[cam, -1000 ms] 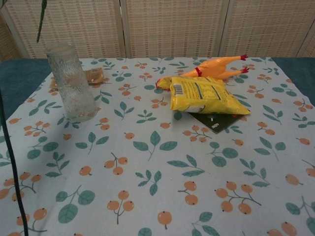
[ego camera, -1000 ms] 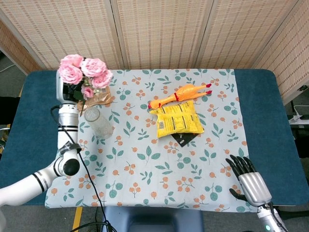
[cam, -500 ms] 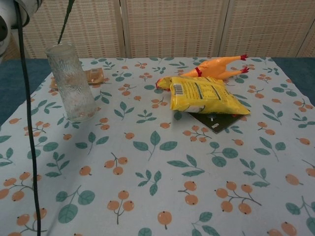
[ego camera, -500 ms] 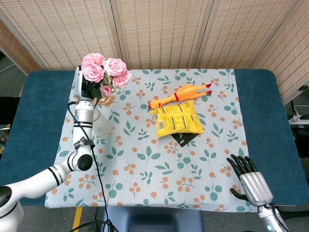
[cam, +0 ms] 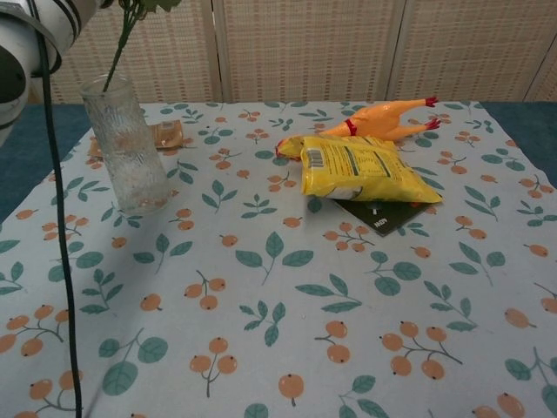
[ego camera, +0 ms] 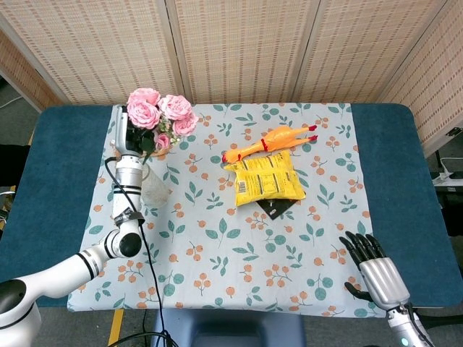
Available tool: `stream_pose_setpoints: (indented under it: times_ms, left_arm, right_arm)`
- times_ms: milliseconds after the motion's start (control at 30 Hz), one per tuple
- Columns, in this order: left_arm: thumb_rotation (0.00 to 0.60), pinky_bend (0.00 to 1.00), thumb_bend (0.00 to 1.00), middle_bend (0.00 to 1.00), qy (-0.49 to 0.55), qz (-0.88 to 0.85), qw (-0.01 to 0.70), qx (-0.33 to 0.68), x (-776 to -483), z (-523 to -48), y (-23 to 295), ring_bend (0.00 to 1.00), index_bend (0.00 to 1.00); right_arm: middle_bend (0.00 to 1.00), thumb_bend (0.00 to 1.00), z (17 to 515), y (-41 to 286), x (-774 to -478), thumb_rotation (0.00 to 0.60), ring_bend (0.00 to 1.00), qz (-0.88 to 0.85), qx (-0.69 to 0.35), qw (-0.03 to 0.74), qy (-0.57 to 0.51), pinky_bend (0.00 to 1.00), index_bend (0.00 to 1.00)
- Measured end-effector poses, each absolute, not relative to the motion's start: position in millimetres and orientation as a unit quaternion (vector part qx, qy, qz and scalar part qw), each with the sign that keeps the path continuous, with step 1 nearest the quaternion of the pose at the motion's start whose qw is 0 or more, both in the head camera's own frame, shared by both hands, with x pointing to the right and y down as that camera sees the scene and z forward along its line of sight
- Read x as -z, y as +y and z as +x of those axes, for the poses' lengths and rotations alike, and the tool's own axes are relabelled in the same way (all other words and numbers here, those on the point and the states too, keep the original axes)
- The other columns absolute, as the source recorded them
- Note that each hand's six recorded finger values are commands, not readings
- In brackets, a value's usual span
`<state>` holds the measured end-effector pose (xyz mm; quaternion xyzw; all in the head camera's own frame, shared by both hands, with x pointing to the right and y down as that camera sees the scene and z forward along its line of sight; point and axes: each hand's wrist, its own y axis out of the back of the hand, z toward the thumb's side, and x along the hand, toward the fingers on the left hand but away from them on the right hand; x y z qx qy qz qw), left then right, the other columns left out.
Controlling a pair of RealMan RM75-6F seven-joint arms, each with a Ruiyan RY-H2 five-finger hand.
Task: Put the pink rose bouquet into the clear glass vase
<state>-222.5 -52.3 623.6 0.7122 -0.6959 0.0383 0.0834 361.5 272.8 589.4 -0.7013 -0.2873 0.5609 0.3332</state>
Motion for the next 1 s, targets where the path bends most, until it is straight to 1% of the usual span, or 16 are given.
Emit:
stream_pose_setpoints:
  times_ms: [300,400,467,500,567,600,667,700,733,900,1000]
  left_arm:
    - [0.6,0.15,0.65,0.86,-0.703,0.703,0.084,-0.061,-641.4,-243.1,-36.6,0.56,0.82]
    - [0.6,0.15,0.64,0.81,-0.701,0.705,0.078,-0.069,-645.3,-246.3,-32.1,0.52,0.8]
    - [0.6,0.13,0.6,0.7,-0.697,0.71,0.071,-0.077,-648.2,-247.1,-28.4,0.43,0.69]
    - [0.6,0.12,0.57,0.63,-0.694,0.712,0.068,-0.08,-649.1,-247.1,-26.8,0.39,0.61]
    - [0.6,0.1,0.52,0.48,-0.686,0.72,0.058,-0.086,-650.8,-246.2,-23.1,0.27,0.39]
    - [0.6,0.09,0.51,0.44,-0.682,0.724,0.053,-0.088,-651.4,-245.3,-21.4,0.24,0.34]
    - [0.6,0.07,0.48,0.33,-0.673,0.733,0.046,-0.091,-652.5,-243.1,-17.6,0.15,0.19]
    - [0.6,0.06,0.47,0.3,-0.67,0.736,0.043,-0.091,-652.8,-242.7,-16.2,0.12,0.14]
    - [0.6,0.05,0.47,0.27,-0.667,0.738,0.041,-0.091,-653.1,-242.9,-14.7,0.11,0.11]
    - [0.6,0.04,0.45,0.18,-0.664,0.742,0.033,-0.088,-653.0,-251.8,-4.1,0.06,0.02]
    - [0.6,0.04,0.44,0.11,-0.659,0.746,0.027,-0.09,-652.6,-258.3,6.4,0.02,0.0]
  right_arm:
    - [0.0,0.15,360.0,274.8,-587.5,0.6,0.0,-0.704,-0.557,0.334,-0.286,0.0,0.0]
    - [0.0,0.15,359.1,275.2,-587.2,0.6,0.0,-0.705,-0.556,0.335,-0.285,0.0,0.0]
    - [0.0,0.15,359.1,275.4,-586.8,0.6,0.0,-0.705,-0.556,0.336,-0.285,0.0,0.0]
    - [0.0,0.15,359.0,275.5,-586.7,0.6,0.0,-0.705,-0.556,0.336,-0.286,0.0,0.0]
    - [0.0,0.15,358.8,275.6,-586.7,0.6,0.0,-0.705,-0.556,0.336,-0.286,0.0,0.0]
    - [0.0,0.15,358.7,275.6,-586.8,0.6,0.0,-0.705,-0.556,0.336,-0.286,0.0,0.0]
    - [0.0,0.15,358.6,275.7,-586.8,0.6,0.0,-0.705,-0.556,0.336,-0.286,0.0,0.0]
    - [0.0,0.15,358.5,275.9,-586.7,0.6,0.0,-0.705,-0.556,0.336,-0.286,0.0,0.0]
    - [0.0,0.15,358.3,276.1,-586.4,0.6,0.0,-0.705,-0.555,0.336,-0.285,0.0,0.0]
    - [0.0,0.15,359.1,275.5,-585.6,0.6,0.0,-0.705,-0.554,0.336,-0.287,0.0,0.0]
    - [0.0,0.15,358.6,275.9,-586.5,0.6,0.0,-0.706,-0.554,0.336,-0.285,0.0,0.0]
